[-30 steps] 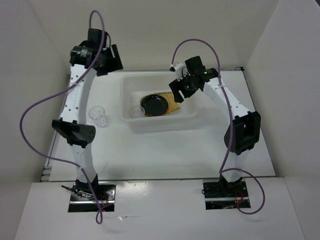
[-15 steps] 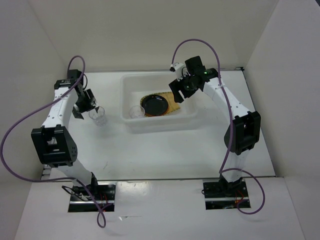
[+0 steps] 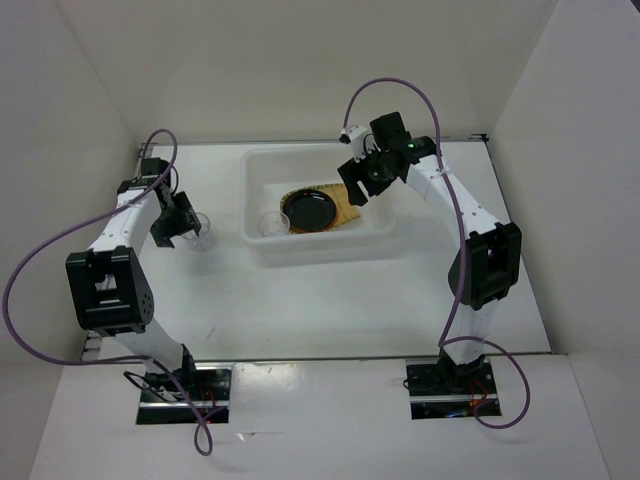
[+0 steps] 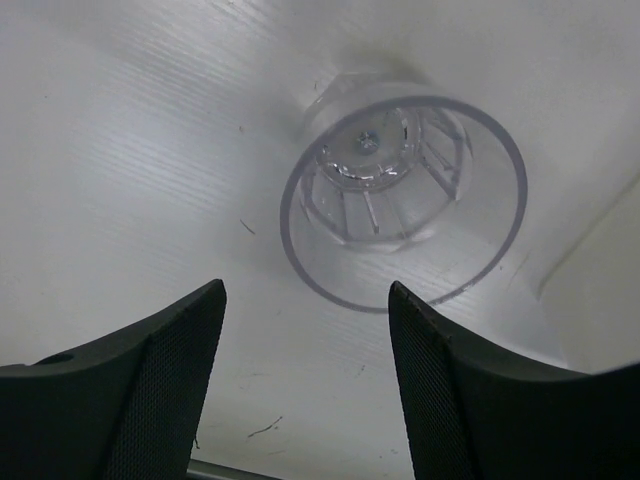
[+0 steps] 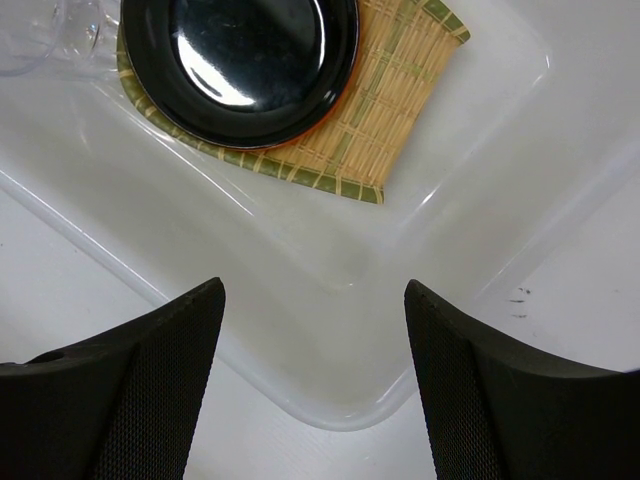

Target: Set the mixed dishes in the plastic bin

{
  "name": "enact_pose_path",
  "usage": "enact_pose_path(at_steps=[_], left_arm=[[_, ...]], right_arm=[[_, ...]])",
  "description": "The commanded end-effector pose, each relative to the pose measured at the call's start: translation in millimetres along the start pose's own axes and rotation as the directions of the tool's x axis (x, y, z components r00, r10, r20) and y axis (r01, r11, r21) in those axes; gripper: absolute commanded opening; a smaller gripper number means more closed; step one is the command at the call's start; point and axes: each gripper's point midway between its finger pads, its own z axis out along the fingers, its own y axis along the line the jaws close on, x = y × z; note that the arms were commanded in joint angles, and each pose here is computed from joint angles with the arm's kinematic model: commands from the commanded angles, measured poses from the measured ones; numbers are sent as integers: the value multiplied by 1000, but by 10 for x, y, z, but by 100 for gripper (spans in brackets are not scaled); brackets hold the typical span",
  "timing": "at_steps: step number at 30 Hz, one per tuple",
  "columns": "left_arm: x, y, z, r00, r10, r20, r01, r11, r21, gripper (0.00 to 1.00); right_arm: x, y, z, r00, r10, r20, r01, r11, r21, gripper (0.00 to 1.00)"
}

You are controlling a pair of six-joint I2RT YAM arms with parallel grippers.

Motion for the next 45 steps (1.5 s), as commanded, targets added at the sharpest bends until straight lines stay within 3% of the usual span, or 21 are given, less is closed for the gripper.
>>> enact_pose_path(at_steps=[1,6,10,11,13,14,25,30,36,45], left_arm=[[-86,18,167,1000,17,23,-17,1000,-8,73],[-103,7,276,999,27,19,-26,1000,-10,63],[-116,-17,287,1000,27,15,-27,1000,-1,42],[-116,-17,287,1000,27,15,-27,1000,-1,24],[-171,-36,245,999,26,27,-26,1000,3,2],[-188,-42,190,999,16,33,-16,1000,5,0],[-1127,-625,-889,958,-29,284,-21,985,171,0],[-1492,-1076,-1346,919,9,393,-125,955,270,0],[-1364,-1880,-1243,890,188,415,-337,885,322,0],[-936,-2336,-709,872,349,344,-446,857,260,0]], right_arm=[[-74,-13,-157,999,-14,31,13,1000,15,78],[-70,-32,-158,999,-23,28,22,999,24,78],[-73,-83,-205,999,-18,34,17,999,41,78],[-73,-83,-205,999,-18,34,17,999,41,78],[-73,-83,-205,999,-18,34,17,999,41,78],[-73,-83,-205,999,-18,34,17,999,41,78],[-78,-68,-203,999,-19,37,17,999,33,78],[-51,-47,-184,999,-16,31,16,1000,21,78],[-46,-62,-185,999,-16,28,15,999,30,78],[-60,-74,-223,999,-18,34,17,999,41,78]])
